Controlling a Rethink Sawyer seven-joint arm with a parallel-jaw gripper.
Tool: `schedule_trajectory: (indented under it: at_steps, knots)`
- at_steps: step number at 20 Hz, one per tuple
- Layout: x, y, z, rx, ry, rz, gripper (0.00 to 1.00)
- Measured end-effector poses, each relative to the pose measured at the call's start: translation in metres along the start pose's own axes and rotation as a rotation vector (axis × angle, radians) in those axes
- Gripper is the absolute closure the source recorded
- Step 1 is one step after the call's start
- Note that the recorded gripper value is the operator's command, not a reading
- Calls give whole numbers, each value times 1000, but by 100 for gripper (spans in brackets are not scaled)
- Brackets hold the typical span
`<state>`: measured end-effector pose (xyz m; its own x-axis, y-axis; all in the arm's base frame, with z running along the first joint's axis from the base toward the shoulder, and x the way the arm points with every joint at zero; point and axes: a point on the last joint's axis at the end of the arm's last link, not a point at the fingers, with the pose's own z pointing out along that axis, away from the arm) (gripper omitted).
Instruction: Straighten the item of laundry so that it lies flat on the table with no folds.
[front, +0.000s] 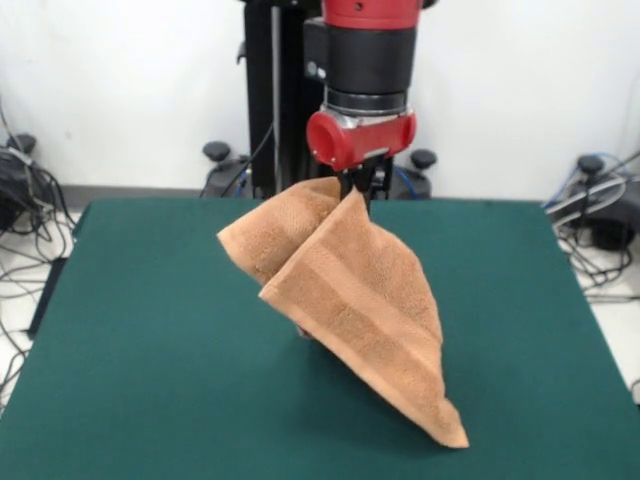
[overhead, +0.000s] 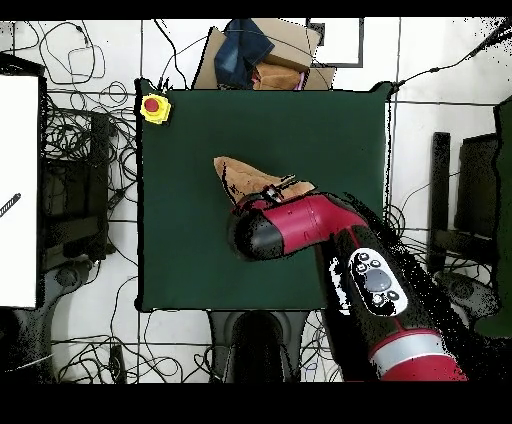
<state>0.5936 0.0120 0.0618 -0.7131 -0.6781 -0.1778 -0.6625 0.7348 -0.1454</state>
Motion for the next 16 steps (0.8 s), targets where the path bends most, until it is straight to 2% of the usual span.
schedule_trajectory:
  at_steps: [4, 11, 14, 15, 16]
  knots:
    - [1, -6, 7, 9, -15, 1, 100]
    - [8, -9, 35, 3, -35, 29, 100]
    - [11, -7, 46, 36, -37, 19, 100]
    - [12, -5, 54, 77, -44, 0, 100]
    - [11, -4, 56, 90, -48, -7, 100]
